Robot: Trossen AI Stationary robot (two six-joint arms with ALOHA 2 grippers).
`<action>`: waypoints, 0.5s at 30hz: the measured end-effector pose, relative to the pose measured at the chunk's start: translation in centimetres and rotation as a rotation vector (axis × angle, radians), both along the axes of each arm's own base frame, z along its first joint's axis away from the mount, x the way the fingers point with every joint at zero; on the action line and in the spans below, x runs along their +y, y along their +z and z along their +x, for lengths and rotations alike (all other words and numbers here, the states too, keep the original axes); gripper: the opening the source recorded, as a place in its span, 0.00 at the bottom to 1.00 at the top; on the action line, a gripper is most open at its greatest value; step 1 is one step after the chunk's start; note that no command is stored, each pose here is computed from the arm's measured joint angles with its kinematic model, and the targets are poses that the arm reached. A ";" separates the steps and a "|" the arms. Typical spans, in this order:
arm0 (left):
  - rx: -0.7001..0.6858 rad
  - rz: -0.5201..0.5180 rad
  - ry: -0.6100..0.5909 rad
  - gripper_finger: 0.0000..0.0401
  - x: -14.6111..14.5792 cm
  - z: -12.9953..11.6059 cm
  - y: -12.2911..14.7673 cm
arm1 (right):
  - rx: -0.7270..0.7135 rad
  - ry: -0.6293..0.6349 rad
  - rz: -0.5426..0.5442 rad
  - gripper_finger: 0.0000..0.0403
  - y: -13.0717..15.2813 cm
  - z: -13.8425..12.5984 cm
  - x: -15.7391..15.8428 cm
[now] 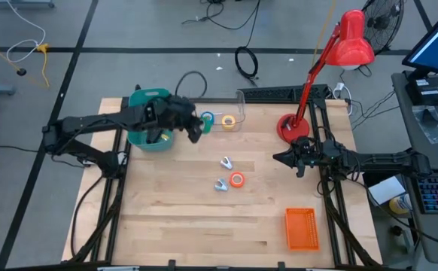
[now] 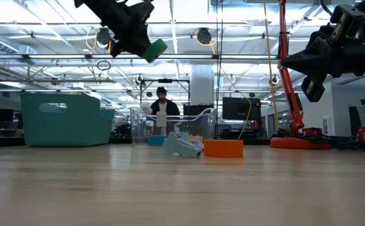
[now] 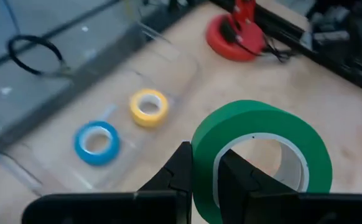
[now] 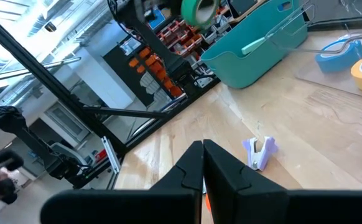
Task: Pick and place Stapler, Stapler remover, tape
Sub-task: Put the green tape into the transparent bin
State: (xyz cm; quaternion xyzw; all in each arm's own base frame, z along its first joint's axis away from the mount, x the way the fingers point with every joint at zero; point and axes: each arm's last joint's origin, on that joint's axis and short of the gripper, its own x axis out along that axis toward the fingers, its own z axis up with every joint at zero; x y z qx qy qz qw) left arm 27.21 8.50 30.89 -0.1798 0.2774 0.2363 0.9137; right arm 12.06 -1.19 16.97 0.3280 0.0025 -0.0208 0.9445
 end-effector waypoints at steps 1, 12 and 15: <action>-0.003 0.016 0.009 0.09 0.6 -0.1 0.3 | 0.000 0.000 0.000 0.01 0.0 0.0 0.0; 0.160 0.204 0.019 0.09 7.6 1.9 3.1 | -0.001 0.000 0.002 0.01 0.0 0.0 0.0; 0.245 0.209 0.014 0.09 10.0 3.0 2.9 | -0.002 0.000 0.002 0.01 0.0 0.0 0.0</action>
